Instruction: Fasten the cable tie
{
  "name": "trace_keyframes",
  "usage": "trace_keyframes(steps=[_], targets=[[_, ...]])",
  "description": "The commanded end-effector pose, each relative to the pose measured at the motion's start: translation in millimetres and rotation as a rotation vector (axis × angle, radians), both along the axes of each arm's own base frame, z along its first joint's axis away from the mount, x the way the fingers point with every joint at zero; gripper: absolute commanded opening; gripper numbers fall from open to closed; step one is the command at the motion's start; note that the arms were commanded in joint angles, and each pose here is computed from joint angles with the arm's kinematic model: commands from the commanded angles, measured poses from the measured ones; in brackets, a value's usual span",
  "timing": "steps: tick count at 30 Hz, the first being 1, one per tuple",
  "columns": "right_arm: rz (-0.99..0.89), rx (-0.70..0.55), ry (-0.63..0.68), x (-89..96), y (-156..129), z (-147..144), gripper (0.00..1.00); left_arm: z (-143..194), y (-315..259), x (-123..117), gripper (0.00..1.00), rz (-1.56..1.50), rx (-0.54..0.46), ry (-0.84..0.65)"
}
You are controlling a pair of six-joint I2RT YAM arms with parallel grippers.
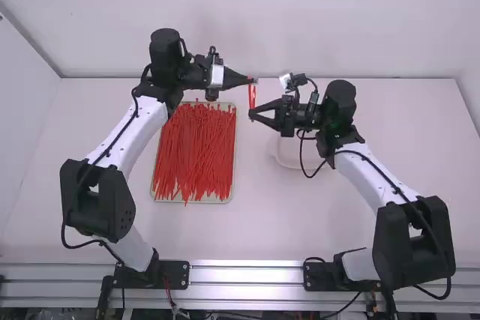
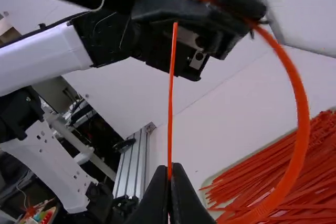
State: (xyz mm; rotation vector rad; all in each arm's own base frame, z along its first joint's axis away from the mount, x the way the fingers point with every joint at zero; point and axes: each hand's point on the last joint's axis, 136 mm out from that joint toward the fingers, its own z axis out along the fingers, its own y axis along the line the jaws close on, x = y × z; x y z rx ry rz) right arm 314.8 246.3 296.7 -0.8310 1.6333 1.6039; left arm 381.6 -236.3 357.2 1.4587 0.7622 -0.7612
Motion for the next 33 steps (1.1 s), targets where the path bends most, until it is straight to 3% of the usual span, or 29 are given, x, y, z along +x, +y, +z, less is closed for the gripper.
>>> trace_keyframes(steps=[1, 14, 33], targets=[[0.000, 0.004, -0.010, 0.2, -0.3, 2.1, 0.00, -1.3, 1.7, -10.6, 0.02, -0.066, -0.011, -0.064], [0.013, 0.007, 0.000, -4.8, 10.4, 2.9, 0.00, 0.2, 1.0, -9.7, 0.02, -0.063, -0.016, -0.149], [-0.012, 0.018, 0.003, -1.1, 11.9, 7.3, 0.00, 0.2, -4.5, -12.7, 0.02, -0.075, -0.016, -0.148]])
